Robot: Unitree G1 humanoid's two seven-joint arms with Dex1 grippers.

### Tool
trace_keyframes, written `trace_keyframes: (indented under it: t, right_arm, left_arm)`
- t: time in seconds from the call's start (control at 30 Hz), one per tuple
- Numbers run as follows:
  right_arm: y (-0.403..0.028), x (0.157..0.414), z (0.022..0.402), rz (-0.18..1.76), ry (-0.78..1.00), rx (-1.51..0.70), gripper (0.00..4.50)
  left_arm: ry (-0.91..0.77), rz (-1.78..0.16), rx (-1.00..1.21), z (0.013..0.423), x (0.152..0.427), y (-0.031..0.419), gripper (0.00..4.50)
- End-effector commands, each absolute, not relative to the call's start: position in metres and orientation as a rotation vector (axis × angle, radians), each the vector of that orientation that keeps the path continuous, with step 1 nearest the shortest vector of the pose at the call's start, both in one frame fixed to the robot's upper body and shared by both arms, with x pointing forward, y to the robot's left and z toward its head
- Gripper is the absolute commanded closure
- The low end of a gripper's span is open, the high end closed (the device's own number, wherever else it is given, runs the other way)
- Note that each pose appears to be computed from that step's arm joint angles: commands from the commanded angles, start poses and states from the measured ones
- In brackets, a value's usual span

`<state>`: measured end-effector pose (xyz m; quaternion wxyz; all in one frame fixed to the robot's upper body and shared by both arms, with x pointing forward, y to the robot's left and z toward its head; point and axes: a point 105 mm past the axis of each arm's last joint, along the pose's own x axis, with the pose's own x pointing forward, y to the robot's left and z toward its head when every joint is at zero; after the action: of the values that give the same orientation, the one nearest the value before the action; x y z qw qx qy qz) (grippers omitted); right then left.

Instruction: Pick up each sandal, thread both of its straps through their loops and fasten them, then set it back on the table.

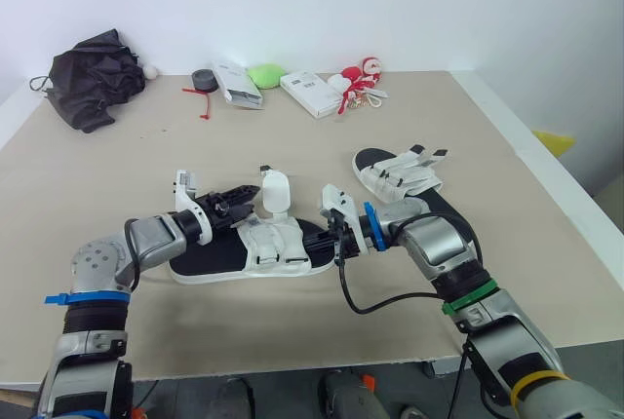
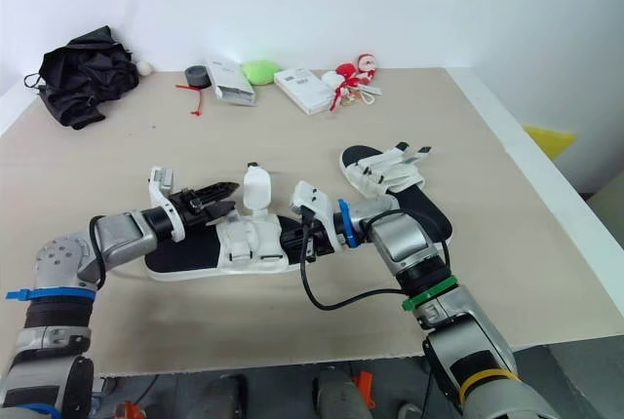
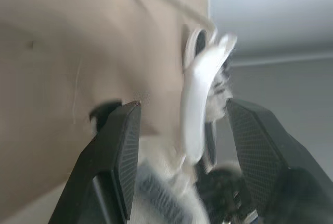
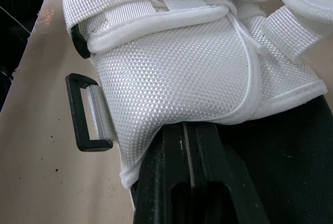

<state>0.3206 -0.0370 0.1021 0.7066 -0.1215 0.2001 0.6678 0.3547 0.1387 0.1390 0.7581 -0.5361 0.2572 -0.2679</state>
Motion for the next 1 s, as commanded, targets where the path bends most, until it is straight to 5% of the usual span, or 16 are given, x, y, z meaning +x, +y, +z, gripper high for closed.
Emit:
trace_keyframes:
  t: [0.03,0.93,1.0]
  right_arm:
    - [-0.047,0.314,0.067,1.445,0.603,-0.276,4.5]
    - [-0.046,0.312,0.065,1.423,0.598,-0.243,4.5]
    - [-0.046,0.312,0.065,1.423,0.598,-0.244,4.5]
  left_arm:
    - [0.471,-0.601,-1.196,0.164,0.366,0.142,1.82]
    - [0.561,-0.406,-1.199,0.156,0.428,0.11,1.82]
    - [0.551,-0.412,-1.204,0.158,0.43,0.11,2.21]
